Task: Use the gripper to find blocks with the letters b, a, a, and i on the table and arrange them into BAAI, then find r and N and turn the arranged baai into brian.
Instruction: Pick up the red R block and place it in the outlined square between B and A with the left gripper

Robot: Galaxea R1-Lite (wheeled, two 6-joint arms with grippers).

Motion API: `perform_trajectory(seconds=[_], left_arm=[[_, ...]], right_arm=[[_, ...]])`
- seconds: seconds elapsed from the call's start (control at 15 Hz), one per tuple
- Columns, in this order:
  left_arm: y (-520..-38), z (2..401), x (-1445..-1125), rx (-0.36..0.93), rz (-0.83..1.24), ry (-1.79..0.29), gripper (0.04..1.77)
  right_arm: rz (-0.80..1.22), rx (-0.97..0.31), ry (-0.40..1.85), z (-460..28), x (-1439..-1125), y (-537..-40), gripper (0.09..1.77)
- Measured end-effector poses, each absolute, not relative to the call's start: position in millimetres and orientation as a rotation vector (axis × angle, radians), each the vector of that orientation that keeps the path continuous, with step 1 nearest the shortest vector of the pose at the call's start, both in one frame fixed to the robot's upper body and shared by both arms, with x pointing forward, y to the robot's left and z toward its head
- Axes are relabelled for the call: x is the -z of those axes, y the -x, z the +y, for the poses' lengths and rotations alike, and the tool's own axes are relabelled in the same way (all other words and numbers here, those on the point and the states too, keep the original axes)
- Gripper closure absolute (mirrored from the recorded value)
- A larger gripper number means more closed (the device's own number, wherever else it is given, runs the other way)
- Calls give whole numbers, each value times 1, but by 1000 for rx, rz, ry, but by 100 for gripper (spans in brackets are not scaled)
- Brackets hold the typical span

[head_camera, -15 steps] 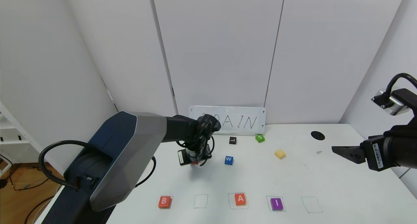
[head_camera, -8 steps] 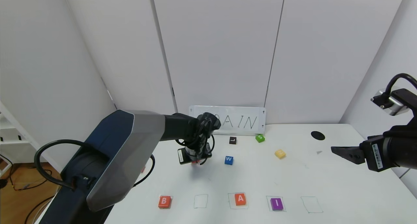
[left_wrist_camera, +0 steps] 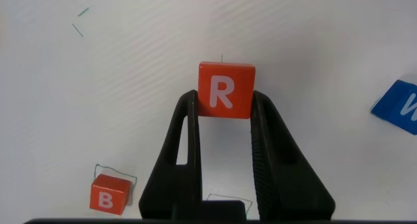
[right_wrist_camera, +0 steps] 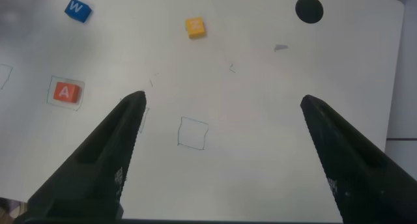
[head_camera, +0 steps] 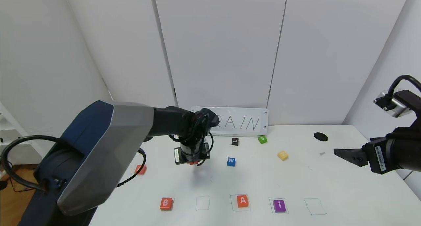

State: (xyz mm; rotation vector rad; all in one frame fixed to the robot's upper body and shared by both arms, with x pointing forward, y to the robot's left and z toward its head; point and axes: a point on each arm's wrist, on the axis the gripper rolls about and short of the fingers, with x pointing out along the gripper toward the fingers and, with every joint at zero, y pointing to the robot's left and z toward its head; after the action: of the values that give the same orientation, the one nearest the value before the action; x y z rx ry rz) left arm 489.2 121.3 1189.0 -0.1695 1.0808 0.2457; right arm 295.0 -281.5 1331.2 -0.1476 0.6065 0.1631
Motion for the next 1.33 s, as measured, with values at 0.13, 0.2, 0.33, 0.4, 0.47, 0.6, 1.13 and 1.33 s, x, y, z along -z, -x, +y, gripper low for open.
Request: perform_trajectory(seconds=[0.13,0.2,0.33,0.4,0.47,0.6,1.13,1.33], left_arm=[[-480,125,-1196,-209,1108,152,131],[-476,127,-1199,-195,1117,136,131],[-467,131,-1203,-172,1131,95,131],[-463,132,-1204,-159,1129,84,131],[-458,131,-1205,-142,1119,77,131],[-449,128,-1203,-112,1099,68,131],[-400,107,-1204,-40,1105,8,131],[-390,102,-1200,-53,1107,41,131]], right_arm=[[606,-162,148,-282,-1331,-295,15],[605,-162,148,-282,-1331,-295,15],[605,-164,148,-281,-1332,-295,15],[606,-165,149,-281,-1331,-294,15],[607,-166,149,-281,-1331,-294,15],[609,-169,150,-280,-1330,-294,15],[618,-177,154,-278,-1328,-295,15],[618,-176,154,-278,-1328,-295,15]])
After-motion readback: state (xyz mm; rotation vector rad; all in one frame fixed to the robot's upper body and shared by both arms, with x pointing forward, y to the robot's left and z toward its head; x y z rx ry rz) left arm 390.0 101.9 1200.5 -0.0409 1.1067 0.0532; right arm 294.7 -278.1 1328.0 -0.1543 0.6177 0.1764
